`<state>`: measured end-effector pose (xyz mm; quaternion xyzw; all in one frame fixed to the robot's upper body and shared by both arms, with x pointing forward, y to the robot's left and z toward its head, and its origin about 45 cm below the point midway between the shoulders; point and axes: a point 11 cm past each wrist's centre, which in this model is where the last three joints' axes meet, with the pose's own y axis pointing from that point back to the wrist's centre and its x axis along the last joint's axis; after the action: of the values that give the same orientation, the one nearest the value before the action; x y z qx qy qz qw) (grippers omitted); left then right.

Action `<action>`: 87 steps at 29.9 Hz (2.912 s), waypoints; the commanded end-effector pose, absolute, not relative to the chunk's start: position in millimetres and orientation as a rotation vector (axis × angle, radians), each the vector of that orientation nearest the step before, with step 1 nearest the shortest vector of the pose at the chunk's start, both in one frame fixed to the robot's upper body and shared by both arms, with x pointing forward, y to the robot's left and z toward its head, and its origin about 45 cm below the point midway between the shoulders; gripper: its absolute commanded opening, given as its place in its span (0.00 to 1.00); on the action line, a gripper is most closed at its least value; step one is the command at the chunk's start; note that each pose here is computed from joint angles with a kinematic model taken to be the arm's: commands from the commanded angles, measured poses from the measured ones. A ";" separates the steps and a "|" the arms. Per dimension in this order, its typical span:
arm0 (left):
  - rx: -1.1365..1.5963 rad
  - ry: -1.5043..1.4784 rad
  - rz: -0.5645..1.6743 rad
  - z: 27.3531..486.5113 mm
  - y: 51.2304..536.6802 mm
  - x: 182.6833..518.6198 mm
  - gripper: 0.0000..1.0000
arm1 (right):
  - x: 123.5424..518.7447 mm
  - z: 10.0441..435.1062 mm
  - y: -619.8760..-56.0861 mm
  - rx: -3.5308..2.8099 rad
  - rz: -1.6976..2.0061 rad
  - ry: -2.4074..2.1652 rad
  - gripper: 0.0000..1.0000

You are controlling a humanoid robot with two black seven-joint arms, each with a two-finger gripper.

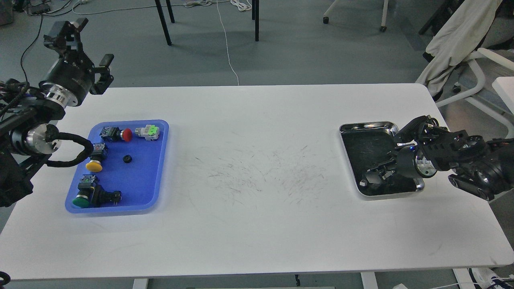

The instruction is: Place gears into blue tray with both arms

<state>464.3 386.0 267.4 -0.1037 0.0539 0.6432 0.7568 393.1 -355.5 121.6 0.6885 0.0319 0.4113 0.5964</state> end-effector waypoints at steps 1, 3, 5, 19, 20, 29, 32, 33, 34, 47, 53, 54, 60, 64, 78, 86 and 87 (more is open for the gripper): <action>-0.225 0.116 1.403 267.7 386.5 464.3 1.00 | 393.4 122.8 -357.5 1.587 0.956 0.088 0.44; -0.224 0.117 1.403 267.5 386.5 464.3 1.00 | 393.1 122.6 -359.5 1.580 0.954 0.093 0.37; -0.225 0.115 1.403 268.0 386.6 464.4 1.00 | 392.4 122.1 -359.7 1.580 0.953 0.097 0.34; -0.223 0.116 1.402 267.9 386.6 464.2 1.00 | 398.3 125.3 -360.0 1.566 0.987 0.073 0.02; -0.221 0.116 1.402 267.5 386.5 464.1 1.00 | 398.4 125.4 -360.0 1.565 0.989 0.073 0.02; -0.216 0.107 1.409 270.1 392.0 462.9 1.00 | 409.9 130.4 -342.2 1.572 1.048 0.051 0.02; -0.214 0.108 1.408 269.7 391.9 462.8 1.00 | 412.1 131.9 -342.9 1.566 1.052 0.044 0.02; -0.214 0.107 1.410 269.7 392.1 462.8 1.00 | 412.1 131.9 -342.9 1.566 1.052 0.044 0.02; -0.214 0.107 1.410 269.7 392.1 462.8 1.00 | 412.1 131.9 -342.9 1.566 1.052 0.044 0.04; -0.213 0.106 1.409 269.7 392.0 462.8 1.00 | 436.2 146.7 -356.8 1.563 1.038 -0.210 0.72; -0.213 0.107 1.408 269.7 391.8 462.8 1.00 | 436.9 140.6 -342.6 1.584 1.045 -0.204 0.72; -0.213 0.107 1.408 269.7 391.8 462.8 1.00 | 437.5 141.5 -342.0 1.586 1.044 -0.204 0.74; -0.212 0.105 1.406 270.5 391.2 463.3 1.00 | 436.1 140.8 -336.6 1.599 1.039 -0.180 0.78; -0.207 0.105 1.407 269.9 391.9 463.0 1.00 | 427.1 141.2 -330.1 1.652 0.949 -0.108 0.82; -0.198 0.105 1.415 267.8 390.7 463.4 1.00 | 406.4 178.2 -324.2 1.770 0.813 -0.016 0.93; -0.196 0.100 1.418 269.8 393.9 462.6 1.00 | 393.5 167.1 -323.3 1.771 0.789 0.053 0.94; -0.196 0.099 1.419 270.1 394.7 462.5 1.00 | 393.3 165.8 -322.9 1.771 0.788 0.055 0.94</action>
<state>463.2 392.5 269.5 -0.0904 0.0463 0.6491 0.7539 395.3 -321.6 170.0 0.7539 0.0199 0.3376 0.5633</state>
